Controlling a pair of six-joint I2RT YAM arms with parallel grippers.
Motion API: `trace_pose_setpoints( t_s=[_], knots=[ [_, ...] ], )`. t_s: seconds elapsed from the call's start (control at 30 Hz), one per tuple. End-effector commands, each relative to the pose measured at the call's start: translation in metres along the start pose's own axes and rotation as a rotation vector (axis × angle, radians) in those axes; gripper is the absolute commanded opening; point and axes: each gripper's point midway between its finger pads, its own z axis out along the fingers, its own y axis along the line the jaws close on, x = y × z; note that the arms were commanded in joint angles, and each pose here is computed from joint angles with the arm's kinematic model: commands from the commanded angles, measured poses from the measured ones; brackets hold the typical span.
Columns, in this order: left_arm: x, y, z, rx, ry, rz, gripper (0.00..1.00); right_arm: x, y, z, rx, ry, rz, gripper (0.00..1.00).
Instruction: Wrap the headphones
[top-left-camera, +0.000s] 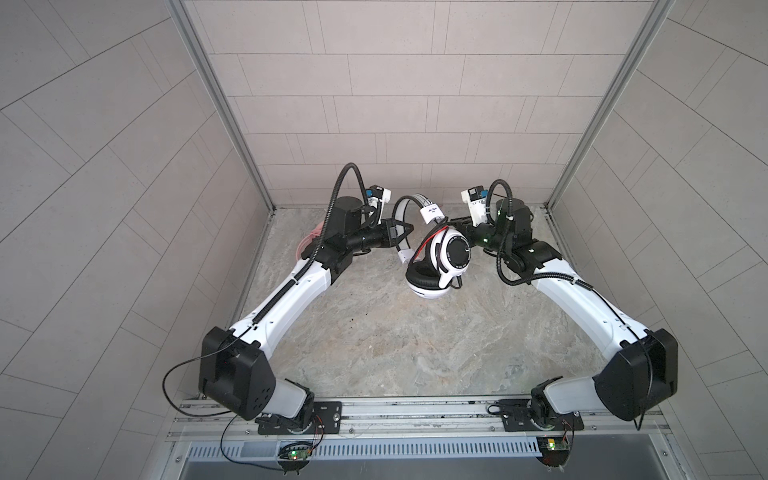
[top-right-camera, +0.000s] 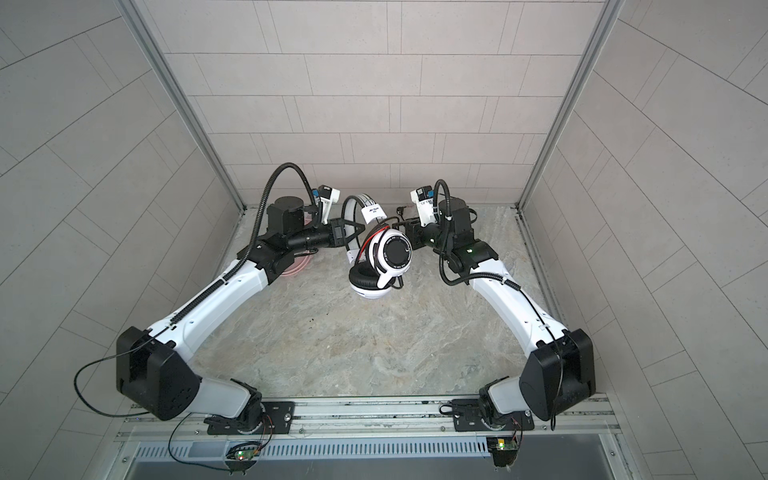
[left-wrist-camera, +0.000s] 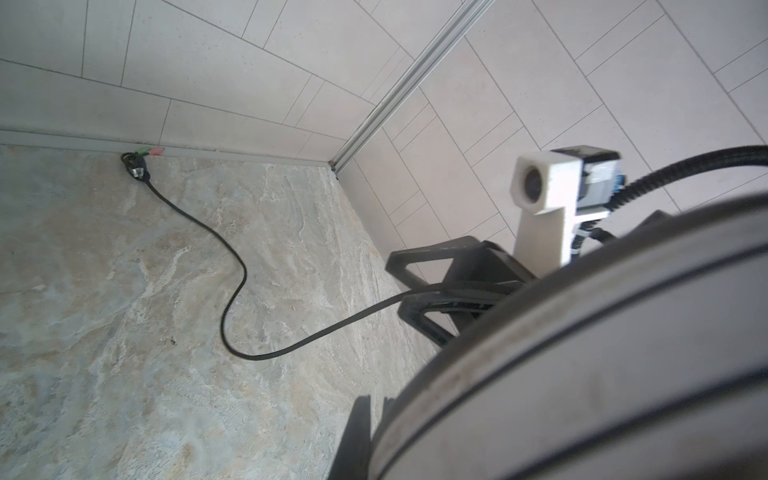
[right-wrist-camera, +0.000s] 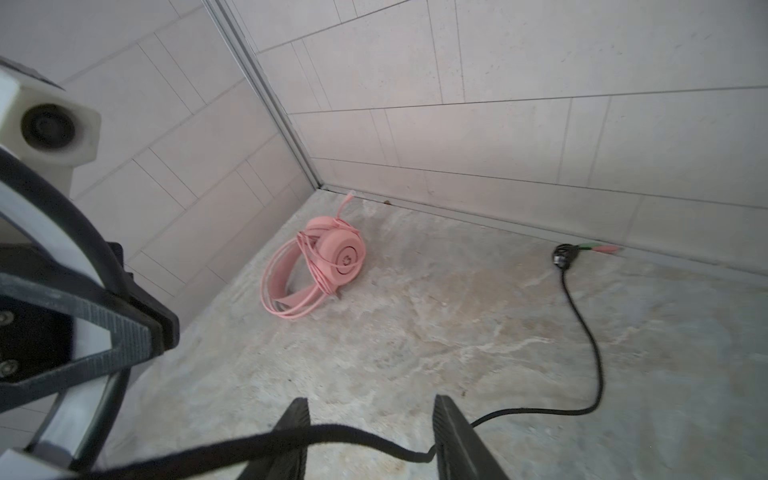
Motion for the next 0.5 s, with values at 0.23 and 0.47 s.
trace_pose_setpoints(
  t_s=[0.23,0.47],
  knots=[
    [-0.041,-0.050,-0.023,0.100,-0.081,0.010,0.00,0.003,0.018,0.030,-0.190,-0.049,0.079,0.59],
    [-0.058,-0.065,-0.025,0.143,-0.104,-0.040,0.00,0.017,0.012,0.056,-0.215,-0.041,0.090,0.62]
  ],
)
